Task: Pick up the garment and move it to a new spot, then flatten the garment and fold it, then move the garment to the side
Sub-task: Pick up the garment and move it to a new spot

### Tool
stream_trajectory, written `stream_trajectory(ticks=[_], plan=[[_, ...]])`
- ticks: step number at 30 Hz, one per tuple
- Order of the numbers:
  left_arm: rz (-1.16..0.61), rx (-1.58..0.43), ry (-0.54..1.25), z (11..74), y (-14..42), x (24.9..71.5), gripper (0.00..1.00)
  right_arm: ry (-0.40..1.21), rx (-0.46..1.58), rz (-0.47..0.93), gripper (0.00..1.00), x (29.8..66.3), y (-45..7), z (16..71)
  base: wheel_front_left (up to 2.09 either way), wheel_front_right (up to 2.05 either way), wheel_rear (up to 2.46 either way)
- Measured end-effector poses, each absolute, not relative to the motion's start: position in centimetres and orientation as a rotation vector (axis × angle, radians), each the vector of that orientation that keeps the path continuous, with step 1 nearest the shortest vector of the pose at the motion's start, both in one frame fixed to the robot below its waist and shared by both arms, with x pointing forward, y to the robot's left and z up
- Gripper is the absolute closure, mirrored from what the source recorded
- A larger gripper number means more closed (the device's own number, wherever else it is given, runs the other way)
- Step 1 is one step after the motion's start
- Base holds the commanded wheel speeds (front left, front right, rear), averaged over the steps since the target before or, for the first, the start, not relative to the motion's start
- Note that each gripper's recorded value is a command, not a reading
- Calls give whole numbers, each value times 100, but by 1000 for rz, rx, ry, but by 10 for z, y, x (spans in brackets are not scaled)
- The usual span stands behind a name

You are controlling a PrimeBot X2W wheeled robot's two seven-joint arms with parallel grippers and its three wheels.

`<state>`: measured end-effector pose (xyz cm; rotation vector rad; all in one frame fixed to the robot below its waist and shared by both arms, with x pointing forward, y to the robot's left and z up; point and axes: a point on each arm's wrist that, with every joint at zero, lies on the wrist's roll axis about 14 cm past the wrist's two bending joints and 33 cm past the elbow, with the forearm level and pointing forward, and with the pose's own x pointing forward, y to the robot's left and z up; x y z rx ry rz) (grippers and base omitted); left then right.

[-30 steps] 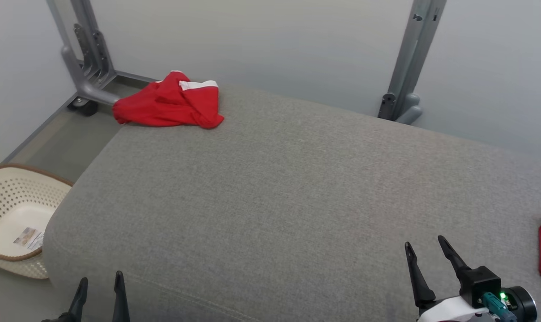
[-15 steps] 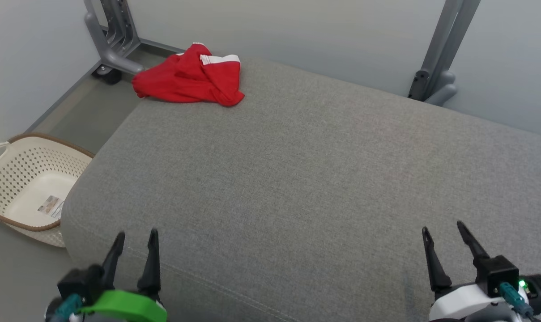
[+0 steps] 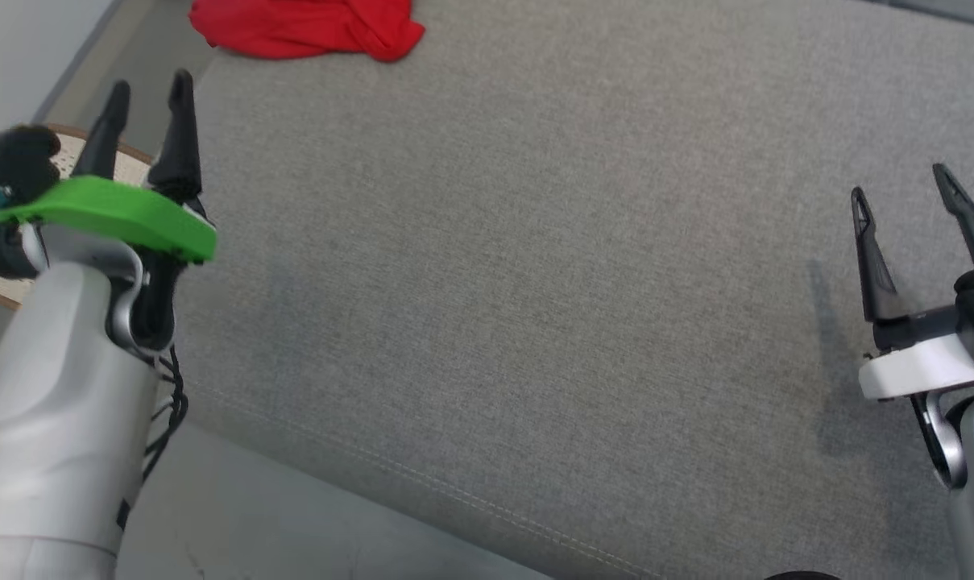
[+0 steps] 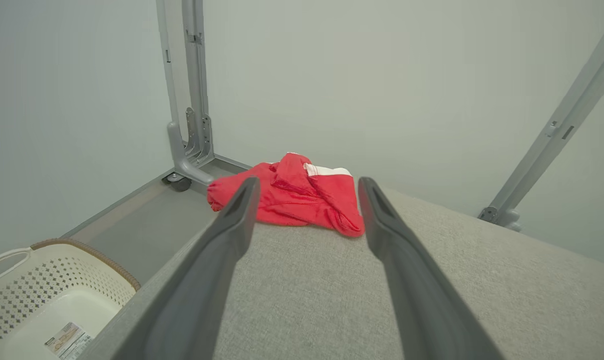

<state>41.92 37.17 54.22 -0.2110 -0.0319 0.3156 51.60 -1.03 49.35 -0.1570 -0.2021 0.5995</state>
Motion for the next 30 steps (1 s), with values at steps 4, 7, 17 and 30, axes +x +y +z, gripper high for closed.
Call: stream_trajectory(ticks=[4,7,17,30], plan=[[344,-242,58,512,380,458,0,-165,-147,599,0,528,-16,464,0,0,0],[348,-251,135,485,379,478,0,-159,-143,602,0,529,-19,453,0,0,0],[308,-273,230,433,359,530,0,-178,-172,521,0,516,-62,457,0,0,0],[259,-272,289,397,339,564,0,-123,-219,456,0,503,-98,447,0,0,0]])
